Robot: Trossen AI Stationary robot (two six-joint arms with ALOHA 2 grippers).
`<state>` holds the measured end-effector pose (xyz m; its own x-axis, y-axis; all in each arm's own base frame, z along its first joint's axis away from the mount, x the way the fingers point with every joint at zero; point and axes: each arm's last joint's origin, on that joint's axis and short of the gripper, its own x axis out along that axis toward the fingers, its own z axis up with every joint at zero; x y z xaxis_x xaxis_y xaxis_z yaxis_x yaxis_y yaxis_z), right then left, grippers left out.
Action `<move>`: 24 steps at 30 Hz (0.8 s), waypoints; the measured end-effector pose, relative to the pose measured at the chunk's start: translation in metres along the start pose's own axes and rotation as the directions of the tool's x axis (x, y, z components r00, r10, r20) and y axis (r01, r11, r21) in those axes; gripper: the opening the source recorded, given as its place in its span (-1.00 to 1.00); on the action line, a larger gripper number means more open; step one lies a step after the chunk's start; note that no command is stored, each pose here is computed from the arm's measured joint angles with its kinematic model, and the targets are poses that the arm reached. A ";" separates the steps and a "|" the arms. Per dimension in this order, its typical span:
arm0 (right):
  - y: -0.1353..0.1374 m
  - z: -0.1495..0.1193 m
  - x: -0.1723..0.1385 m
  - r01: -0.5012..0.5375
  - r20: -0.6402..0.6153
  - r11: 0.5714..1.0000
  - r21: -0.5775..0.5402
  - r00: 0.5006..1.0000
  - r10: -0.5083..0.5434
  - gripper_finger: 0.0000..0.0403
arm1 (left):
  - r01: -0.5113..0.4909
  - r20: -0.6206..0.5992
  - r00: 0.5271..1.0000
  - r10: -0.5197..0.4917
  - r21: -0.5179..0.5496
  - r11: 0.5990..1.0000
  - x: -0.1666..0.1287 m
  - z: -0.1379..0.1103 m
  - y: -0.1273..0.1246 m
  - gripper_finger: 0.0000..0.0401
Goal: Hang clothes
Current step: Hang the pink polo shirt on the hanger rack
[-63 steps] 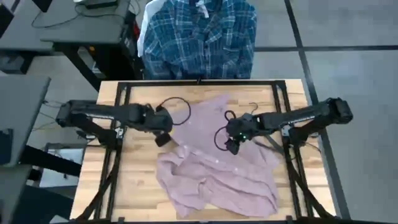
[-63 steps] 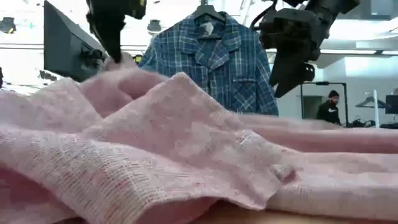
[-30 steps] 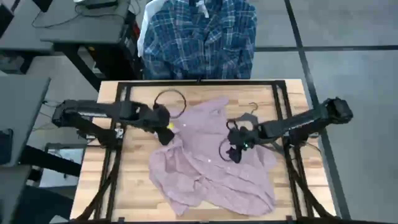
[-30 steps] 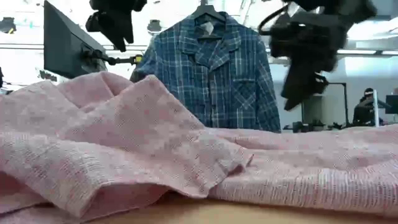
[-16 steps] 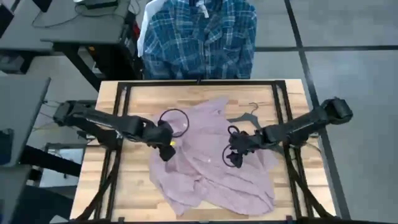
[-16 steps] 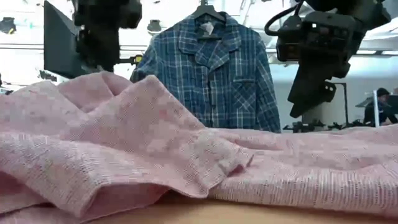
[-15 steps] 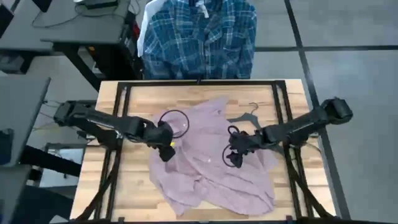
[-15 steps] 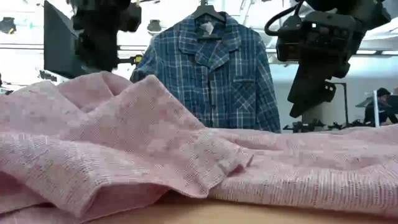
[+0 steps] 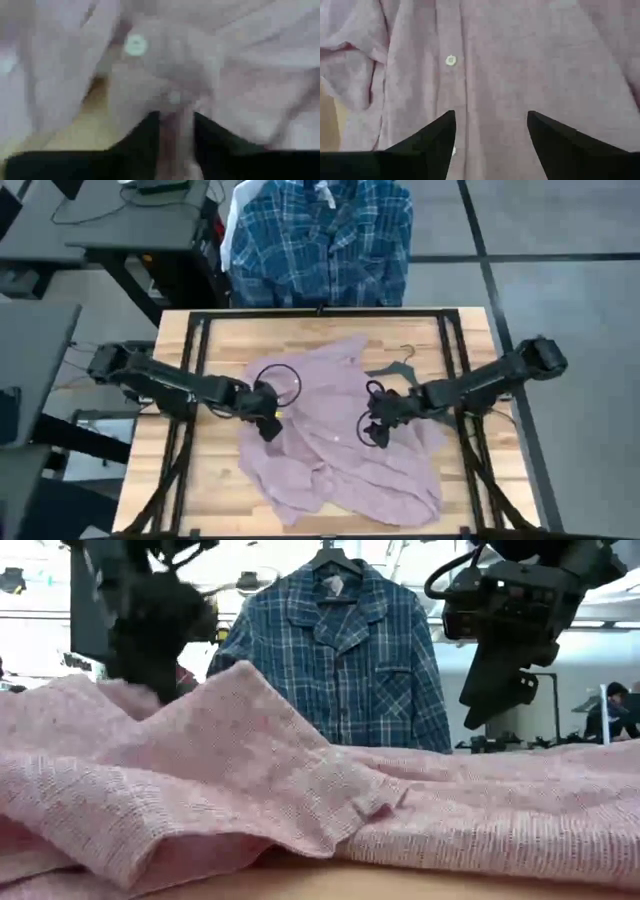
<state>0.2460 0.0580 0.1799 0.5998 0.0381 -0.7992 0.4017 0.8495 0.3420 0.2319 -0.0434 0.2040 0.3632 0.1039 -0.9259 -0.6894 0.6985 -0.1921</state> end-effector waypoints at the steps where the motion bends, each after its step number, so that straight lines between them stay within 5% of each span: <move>1: 0.001 -0.003 0.000 0.004 -0.015 1.000 0.007 1.000 -0.004 0.16 | -0.026 0.017 1.000 0.027 -0.021 0.999 -0.007 -0.002 0.000 -0.94; 10: 0.007 -0.054 0.005 0.035 -0.029 0.998 0.051 0.999 -0.034 0.16 | -0.056 0.179 0.980 0.088 -0.180 0.982 -0.073 -0.017 0.008 -1.00; 24: 0.007 -0.109 0.003 0.008 -0.106 0.999 0.043 0.994 -0.004 0.16 | -0.090 0.079 0.990 0.114 -0.257 0.962 -0.053 -0.037 -0.013 -0.87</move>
<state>0.1754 0.1209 0.1259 0.5216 0.0904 -0.8484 0.4363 0.8262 0.3563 0.1983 -0.0840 0.2439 0.3309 0.2379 -0.9132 -0.8573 0.4803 -0.1854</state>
